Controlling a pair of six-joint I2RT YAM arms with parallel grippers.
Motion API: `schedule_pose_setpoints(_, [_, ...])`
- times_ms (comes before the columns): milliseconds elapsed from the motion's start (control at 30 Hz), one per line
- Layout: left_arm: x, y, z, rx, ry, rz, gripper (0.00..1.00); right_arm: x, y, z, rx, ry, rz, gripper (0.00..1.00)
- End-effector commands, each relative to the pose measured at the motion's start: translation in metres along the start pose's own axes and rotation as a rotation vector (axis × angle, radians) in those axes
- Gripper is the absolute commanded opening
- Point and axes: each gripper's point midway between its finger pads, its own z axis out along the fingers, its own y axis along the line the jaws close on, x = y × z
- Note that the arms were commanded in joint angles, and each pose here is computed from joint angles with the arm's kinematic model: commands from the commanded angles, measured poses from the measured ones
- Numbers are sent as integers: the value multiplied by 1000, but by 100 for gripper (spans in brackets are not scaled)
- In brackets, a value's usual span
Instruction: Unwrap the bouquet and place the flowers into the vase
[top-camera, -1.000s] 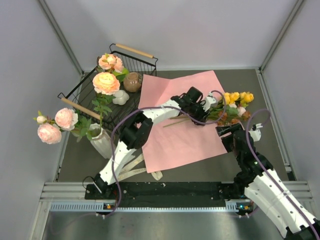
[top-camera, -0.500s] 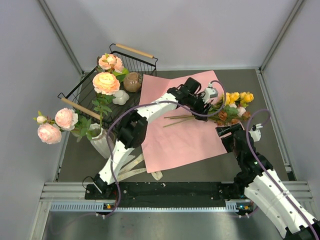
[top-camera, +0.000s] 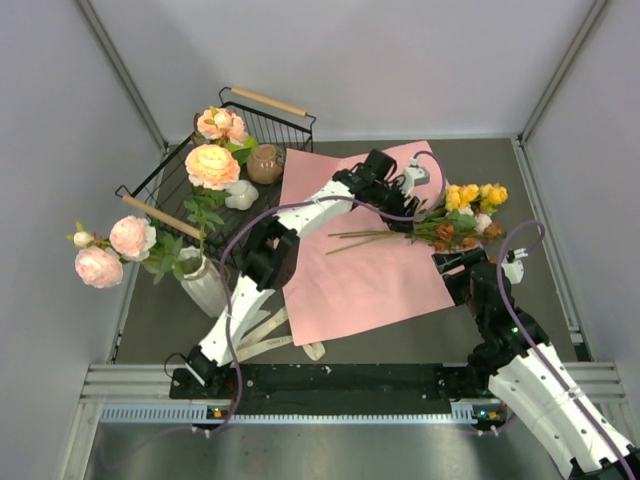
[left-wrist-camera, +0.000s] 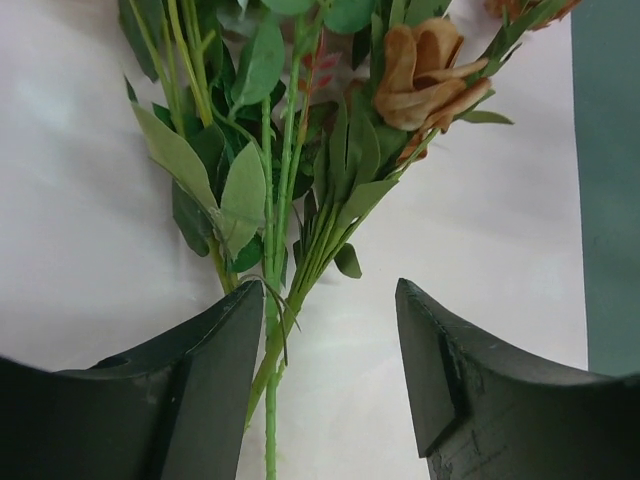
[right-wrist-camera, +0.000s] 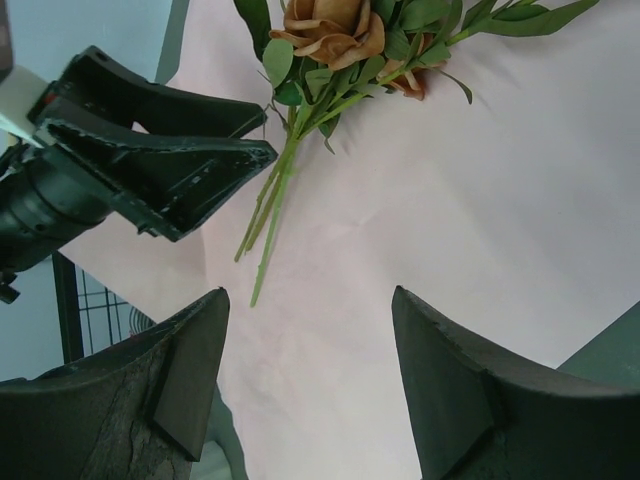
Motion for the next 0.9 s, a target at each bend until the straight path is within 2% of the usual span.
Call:
schedule_pose_setpoints(0, [1, -8, 7, 46, 2, -5, 61, -3, 4, -1, -14, -8, 18, 67])
schedule_pose_setpoints(167, [15, -4, 18, 21, 35, -16, 67, -1, 1, 0, -9, 2, 23, 67])
schedule_pose_setpoints(267, [26, -2, 23, 3, 67, -24, 66, 0, -1, 0, -6, 3, 26, 67])
schedule_pose_setpoints(367, [32, -5, 25, 0, 88, -15, 58, 1, -2, 1, -3, 4, 28, 67])
schedule_pose_setpoints(400, [31, -6, 24, -12, 90, -5, 53, 1, -3, 2, 1, 5, 29, 67])
schedule_pose_setpoints(567, [19, -6, 18, -47, 64, 29, 38, 5, -6, 3, 8, 21, 32, 67])
schedule_pose_setpoints(867, [-20, -6, -4, -147, 0, 123, 16, 7, -5, 2, 1, 29, 33, 67])
